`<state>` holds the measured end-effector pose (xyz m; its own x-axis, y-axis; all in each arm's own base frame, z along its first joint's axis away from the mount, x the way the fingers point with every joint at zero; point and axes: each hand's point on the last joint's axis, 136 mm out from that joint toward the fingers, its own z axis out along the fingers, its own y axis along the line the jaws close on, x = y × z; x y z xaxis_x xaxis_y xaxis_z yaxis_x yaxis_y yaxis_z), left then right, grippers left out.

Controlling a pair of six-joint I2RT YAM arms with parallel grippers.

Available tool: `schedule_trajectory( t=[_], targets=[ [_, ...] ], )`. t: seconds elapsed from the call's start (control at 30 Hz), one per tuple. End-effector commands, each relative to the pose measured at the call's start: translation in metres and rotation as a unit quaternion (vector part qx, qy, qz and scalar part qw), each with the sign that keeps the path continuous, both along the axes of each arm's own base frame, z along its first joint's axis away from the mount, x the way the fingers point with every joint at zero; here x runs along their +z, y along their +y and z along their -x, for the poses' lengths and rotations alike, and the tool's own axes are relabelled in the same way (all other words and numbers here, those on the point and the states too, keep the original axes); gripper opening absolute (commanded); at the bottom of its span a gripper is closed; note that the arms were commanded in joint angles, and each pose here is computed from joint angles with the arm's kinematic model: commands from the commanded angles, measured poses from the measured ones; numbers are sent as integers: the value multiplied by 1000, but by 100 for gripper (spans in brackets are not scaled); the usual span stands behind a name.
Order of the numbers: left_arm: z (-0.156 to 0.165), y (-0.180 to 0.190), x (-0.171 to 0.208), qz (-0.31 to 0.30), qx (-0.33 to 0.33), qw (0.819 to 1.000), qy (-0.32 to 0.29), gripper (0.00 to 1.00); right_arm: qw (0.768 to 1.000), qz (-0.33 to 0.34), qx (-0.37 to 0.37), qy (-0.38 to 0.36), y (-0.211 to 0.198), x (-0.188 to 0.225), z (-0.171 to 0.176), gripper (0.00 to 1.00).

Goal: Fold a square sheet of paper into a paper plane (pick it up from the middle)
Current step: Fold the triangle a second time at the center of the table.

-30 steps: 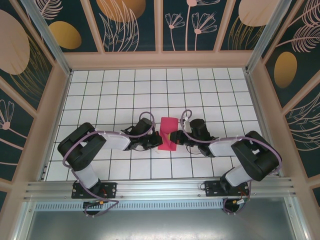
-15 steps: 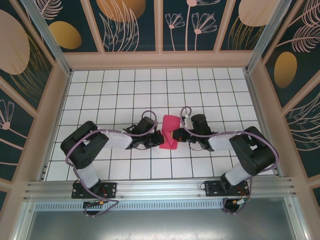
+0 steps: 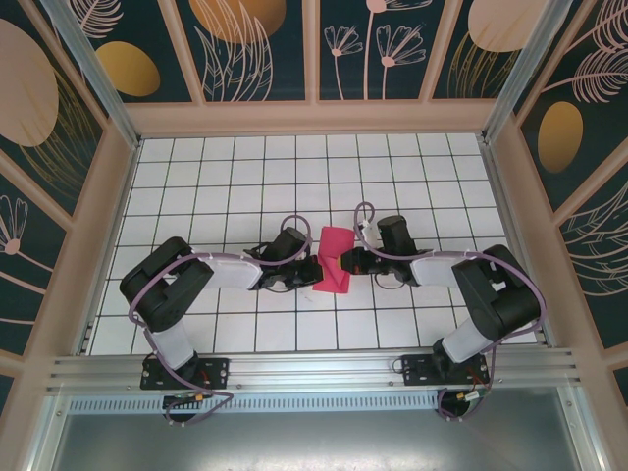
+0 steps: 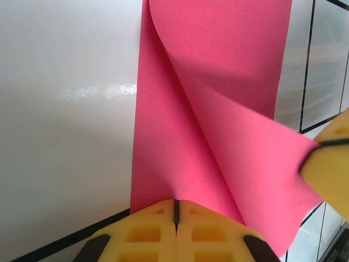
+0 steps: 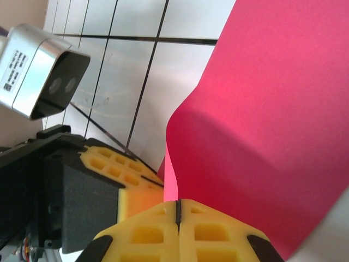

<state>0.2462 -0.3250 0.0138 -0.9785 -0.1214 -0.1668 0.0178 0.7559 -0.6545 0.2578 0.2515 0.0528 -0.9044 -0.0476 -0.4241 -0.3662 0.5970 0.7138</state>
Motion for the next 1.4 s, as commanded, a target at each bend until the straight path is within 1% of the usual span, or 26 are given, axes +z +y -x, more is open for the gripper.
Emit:
schedule_trajectory(
  t=[0.0,0.1,0.23,0.3,0.4,0.6,1.07,1.37],
  targets=[
    [6,16,-22,-50,4,999,16,0,999,-18,31,-17,2,22,10,4],
    [4,12,-20,-43,4,999,16,0,999,-17,41,-11,0,23,17,4],
    [4,9,-22,-39,0,999,19,0,997,-34,65,5,4,23,29,4],
    [5,10,-22,-40,-1,999,19,0,998,-22,52,1,1,18,25,4],
    [5,10,-22,-40,-2,999,19,0,1000,16,27,6,-6,6,11,4],
    [7,12,-25,-43,-2,999,22,0,1000,29,12,-2,-8,0,-5,5],
    [8,10,-27,-41,-4,999,26,0,999,53,9,6,-18,-13,-13,6],
    [8,10,-27,-41,-5,999,28,0,998,50,34,1,-14,-13,-20,7]
  ],
)
